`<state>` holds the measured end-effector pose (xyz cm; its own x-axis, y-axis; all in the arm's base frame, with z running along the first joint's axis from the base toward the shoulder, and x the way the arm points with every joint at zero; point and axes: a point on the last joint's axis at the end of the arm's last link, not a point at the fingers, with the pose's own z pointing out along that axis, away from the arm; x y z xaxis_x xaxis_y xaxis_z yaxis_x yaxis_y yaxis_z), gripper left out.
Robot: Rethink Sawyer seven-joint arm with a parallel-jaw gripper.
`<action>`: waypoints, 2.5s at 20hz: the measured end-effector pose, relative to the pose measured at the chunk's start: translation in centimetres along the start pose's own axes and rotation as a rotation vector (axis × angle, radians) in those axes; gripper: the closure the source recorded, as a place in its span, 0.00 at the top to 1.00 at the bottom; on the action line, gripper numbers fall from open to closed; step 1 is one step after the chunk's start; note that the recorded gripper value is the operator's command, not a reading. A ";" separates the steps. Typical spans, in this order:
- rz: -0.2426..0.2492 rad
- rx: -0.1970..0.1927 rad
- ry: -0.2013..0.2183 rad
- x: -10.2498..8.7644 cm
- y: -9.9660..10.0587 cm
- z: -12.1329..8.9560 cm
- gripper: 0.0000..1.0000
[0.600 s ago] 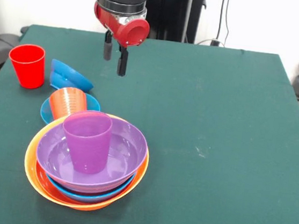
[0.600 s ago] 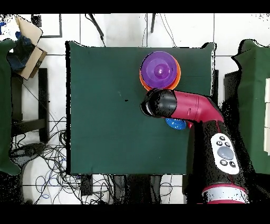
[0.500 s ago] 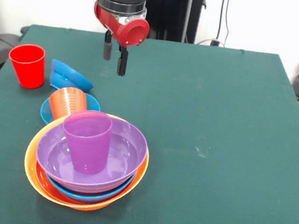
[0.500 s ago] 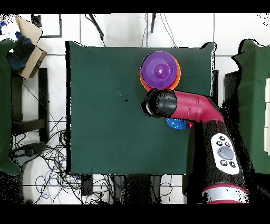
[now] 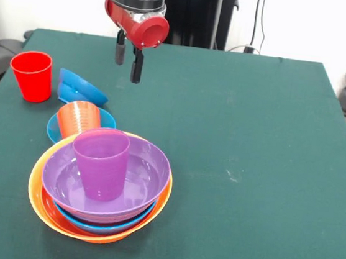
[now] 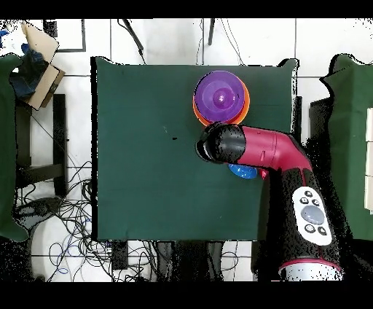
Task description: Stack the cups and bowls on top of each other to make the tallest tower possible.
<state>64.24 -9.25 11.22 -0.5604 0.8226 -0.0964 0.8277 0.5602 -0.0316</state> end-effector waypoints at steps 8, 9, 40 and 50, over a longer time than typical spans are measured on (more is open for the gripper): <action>-0.032 0.037 -0.029 0.8 -0.5 0.0 1.00; -0.036 0.040 -0.031 0.9 -0.5 0.0 1.00; -0.319 0.175 -0.322 1.9 -9.0 9.4 1.00; -0.287 0.070 -0.409 0.4 -8.1 10.7 1.00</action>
<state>57.58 -14.54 0.77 -0.7205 0.5230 -0.4553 0.6496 0.7389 -0.1792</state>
